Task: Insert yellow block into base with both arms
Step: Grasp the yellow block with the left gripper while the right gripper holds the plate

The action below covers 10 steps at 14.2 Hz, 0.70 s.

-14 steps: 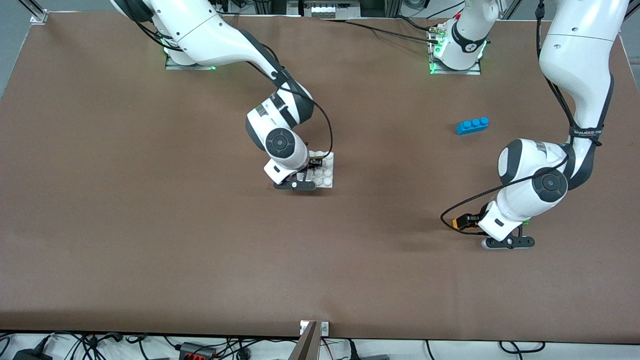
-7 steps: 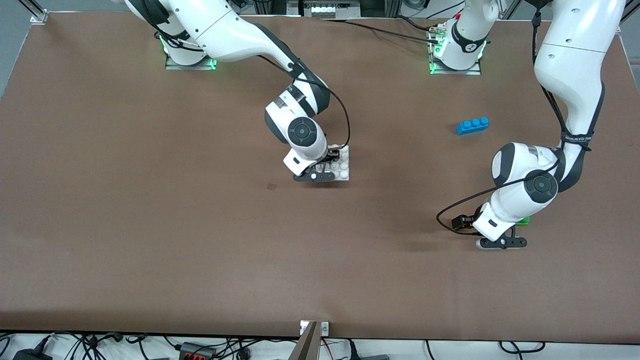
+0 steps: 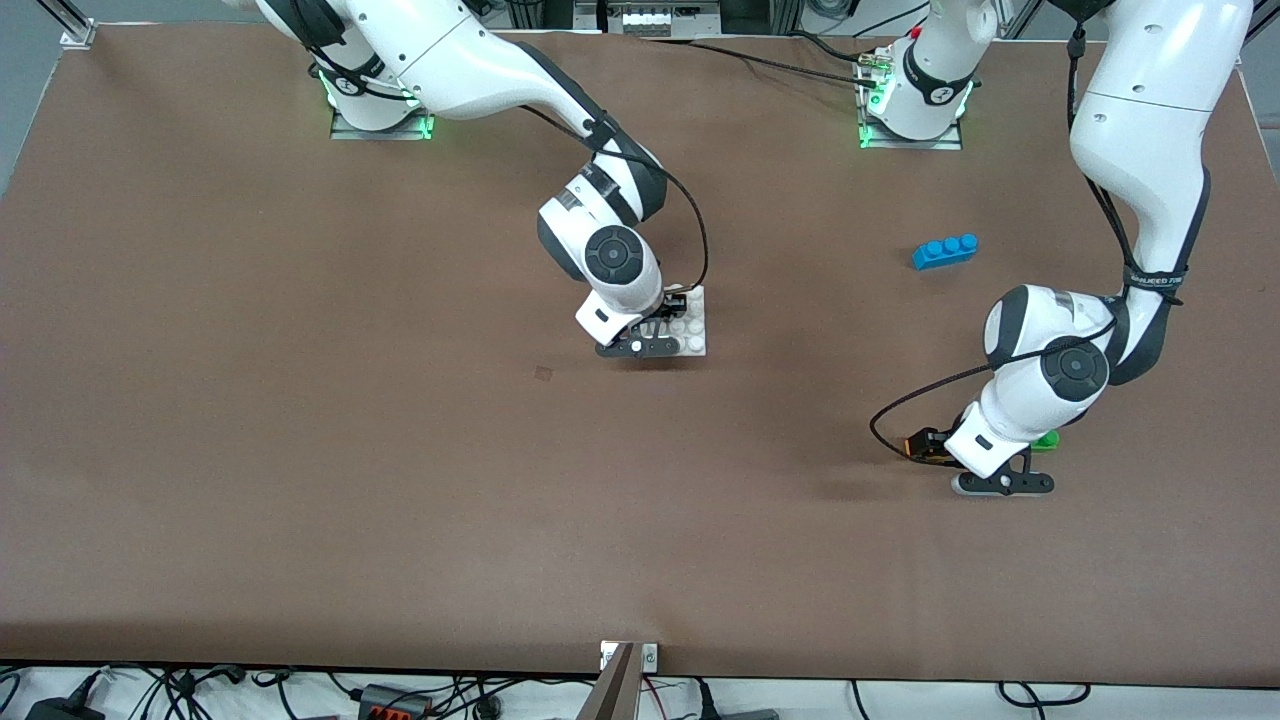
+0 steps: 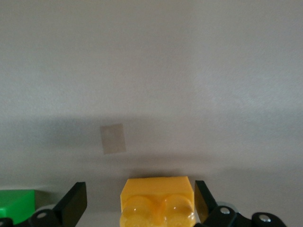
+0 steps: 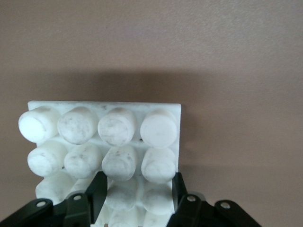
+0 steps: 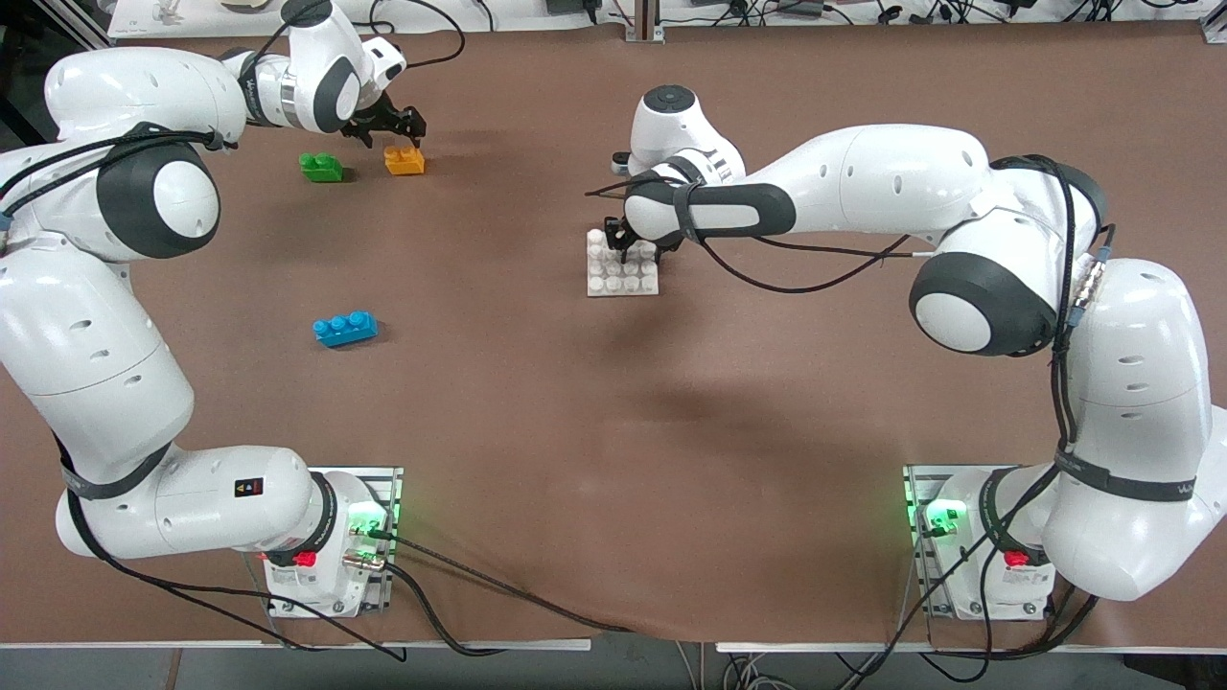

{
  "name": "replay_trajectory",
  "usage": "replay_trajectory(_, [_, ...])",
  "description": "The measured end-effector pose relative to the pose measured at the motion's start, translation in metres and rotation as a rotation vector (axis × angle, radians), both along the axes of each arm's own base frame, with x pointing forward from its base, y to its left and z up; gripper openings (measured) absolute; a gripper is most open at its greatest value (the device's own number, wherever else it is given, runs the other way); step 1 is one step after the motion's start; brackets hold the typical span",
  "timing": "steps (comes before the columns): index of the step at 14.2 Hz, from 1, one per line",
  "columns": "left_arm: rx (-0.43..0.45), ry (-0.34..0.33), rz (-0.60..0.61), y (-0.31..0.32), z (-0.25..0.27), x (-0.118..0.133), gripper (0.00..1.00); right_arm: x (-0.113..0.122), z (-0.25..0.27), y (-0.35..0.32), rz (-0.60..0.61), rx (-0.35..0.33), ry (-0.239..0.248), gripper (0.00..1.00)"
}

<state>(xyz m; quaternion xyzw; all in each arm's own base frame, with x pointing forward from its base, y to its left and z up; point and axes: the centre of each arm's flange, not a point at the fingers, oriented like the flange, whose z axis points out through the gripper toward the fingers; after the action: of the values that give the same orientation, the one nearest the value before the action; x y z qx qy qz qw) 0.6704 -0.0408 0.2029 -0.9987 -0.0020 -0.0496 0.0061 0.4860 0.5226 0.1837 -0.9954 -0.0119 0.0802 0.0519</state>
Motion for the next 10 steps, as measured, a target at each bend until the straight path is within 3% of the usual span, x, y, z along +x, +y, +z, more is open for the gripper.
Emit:
replay_trajectory(6, [-0.007,0.017,-0.014,-0.009,-0.010,-0.009,1.00,-0.002,0.000,0.002,-0.002,0.004,0.000,0.60])
replay_trajectory(10, [-0.008,0.023,-0.018,-0.011,-0.013,-0.012,1.00,-0.001,0.000,0.005,-0.049,0.049,0.017,0.60])
